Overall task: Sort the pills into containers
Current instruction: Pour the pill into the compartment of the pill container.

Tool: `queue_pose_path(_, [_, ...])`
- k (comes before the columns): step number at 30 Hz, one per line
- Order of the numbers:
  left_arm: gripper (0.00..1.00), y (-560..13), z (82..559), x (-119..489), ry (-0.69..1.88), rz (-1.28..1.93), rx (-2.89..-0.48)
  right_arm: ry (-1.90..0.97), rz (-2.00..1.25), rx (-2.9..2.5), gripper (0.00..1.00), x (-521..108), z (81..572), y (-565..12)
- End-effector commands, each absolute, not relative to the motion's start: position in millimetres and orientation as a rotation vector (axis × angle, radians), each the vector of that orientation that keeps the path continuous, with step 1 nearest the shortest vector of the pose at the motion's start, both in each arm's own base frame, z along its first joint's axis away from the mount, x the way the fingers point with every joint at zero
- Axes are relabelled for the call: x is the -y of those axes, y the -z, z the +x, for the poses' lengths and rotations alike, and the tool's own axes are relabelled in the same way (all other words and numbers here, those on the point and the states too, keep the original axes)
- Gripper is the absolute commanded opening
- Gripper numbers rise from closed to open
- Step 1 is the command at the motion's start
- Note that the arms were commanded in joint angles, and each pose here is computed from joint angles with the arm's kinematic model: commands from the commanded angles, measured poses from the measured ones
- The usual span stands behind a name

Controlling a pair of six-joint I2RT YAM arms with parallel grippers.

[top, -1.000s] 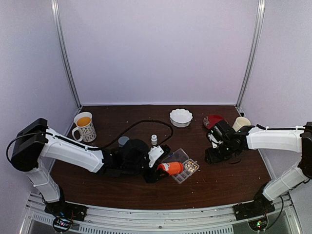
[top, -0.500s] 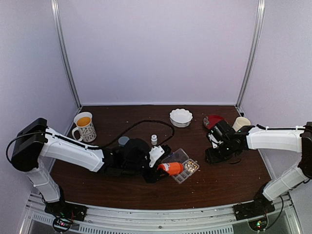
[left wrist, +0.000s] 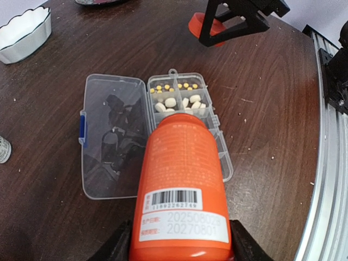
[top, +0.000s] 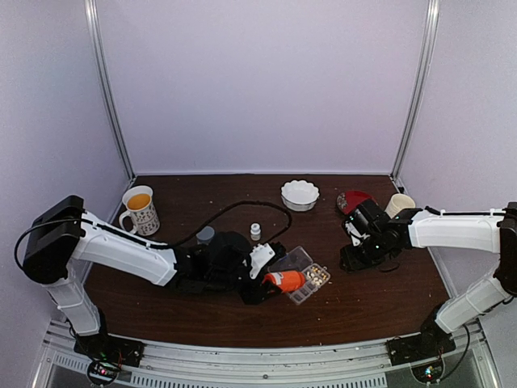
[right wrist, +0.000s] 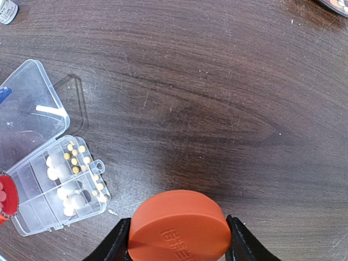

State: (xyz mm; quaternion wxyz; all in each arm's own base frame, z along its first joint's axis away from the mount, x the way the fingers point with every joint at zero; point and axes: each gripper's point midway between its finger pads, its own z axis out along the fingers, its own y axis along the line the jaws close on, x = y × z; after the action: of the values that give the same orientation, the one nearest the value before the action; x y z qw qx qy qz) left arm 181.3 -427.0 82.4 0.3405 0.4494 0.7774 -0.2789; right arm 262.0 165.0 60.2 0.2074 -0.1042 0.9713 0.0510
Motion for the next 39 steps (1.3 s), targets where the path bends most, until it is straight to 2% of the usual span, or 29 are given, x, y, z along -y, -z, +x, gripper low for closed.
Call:
queue_pose_path(1, [0.00,-93.5,183.6,434.6,0.748,1.136,-1.970,-0.147,-0.292,-2.680,0.00,-164.3,265.9,-68.3])
queue_pose_path(14, [0.00,-117.7,184.7,431.4,0.731,1.138,-1.955,-0.144,-0.293,-2.684,0.00,-163.7,265.1,-67.1])
queue_pose_path(17, [0.00,-97.4,188.2,426.1,0.686,1.129,-1.983,-0.146,-0.293,-2.682,0.00,-163.8,265.4,-67.7])
queue_pose_path(22, [0.00,-112.2,186.7,430.8,0.714,1.127,-1.969,-0.147,-0.292,-2.683,0.00,-163.7,264.9,-67.8])
queue_pose_path(26, [0.00,-97.6,186.6,427.9,0.683,1.143,-1.998,-0.142,-0.296,-2.682,0.00,-162.7,264.2,-67.4])
queue_pose_path(30, [0.00,-119.3,186.3,432.4,0.713,1.134,-1.960,-0.146,-0.296,-2.683,0.00,-163.3,264.2,-66.7])
queue_pose_path(34, [0.00,-103.5,187.5,429.8,0.691,1.140,-1.981,-0.148,-0.292,-2.678,0.00,-163.2,264.4,-66.9])
queue_pose_path(39, [0.00,-129.0,182.2,434.9,0.755,1.135,-1.938,-0.146,-0.295,-2.681,0.00,-162.2,263.0,-65.7])
